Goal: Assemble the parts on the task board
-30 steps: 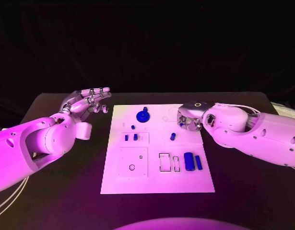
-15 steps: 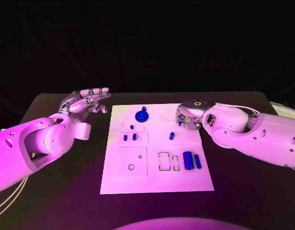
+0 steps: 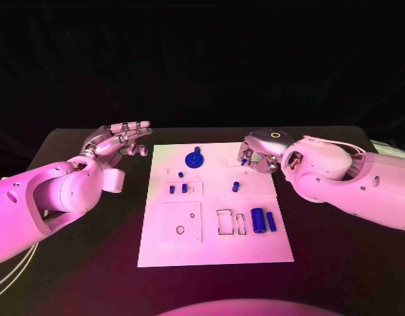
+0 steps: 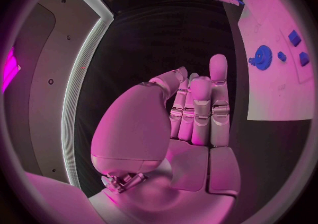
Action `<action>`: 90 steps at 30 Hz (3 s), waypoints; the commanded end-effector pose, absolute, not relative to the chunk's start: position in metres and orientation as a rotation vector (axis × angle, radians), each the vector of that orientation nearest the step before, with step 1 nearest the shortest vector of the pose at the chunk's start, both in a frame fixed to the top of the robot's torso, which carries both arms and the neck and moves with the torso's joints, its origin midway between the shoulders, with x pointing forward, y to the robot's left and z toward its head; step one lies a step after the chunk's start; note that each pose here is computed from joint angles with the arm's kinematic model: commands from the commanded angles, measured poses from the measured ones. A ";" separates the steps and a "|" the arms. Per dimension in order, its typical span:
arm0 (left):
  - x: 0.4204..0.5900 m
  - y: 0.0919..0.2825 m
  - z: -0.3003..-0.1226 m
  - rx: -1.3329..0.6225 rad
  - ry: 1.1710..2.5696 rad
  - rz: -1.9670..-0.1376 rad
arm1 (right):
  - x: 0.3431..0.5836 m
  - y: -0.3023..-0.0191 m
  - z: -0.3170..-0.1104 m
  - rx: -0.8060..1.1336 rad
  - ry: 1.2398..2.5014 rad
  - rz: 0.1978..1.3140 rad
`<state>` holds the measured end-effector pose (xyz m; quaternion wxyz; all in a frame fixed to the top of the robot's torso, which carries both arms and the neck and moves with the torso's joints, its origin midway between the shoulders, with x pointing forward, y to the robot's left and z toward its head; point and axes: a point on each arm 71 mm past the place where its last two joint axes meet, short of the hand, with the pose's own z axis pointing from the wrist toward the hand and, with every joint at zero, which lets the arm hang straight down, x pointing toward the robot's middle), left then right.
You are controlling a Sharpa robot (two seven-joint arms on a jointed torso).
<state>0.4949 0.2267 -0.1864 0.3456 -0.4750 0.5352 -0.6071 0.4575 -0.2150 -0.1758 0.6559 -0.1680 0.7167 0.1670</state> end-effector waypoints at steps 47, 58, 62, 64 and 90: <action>0.490 0.213 -0.185 -1.226 1.434 -1.645 | 0.398 -0.091 -0.232 -0.569 1.753 0.724; 0.489 0.211 -0.185 -1.227 1.442 -1.650 | 0.399 -0.088 -0.235 -0.579 1.768 0.718; 0.489 0.212 -0.185 -1.227 1.444 -1.650 | 0.398 -0.086 -0.237 -0.585 1.774 0.719; 0.489 0.212 -0.185 -1.228 1.445 -1.650 | 0.398 -0.085 -0.237 -0.589 1.779 0.718; 0.489 0.211 -0.186 -1.232 1.460 -1.652 | 0.401 -0.098 -0.232 -0.497 1.715 0.696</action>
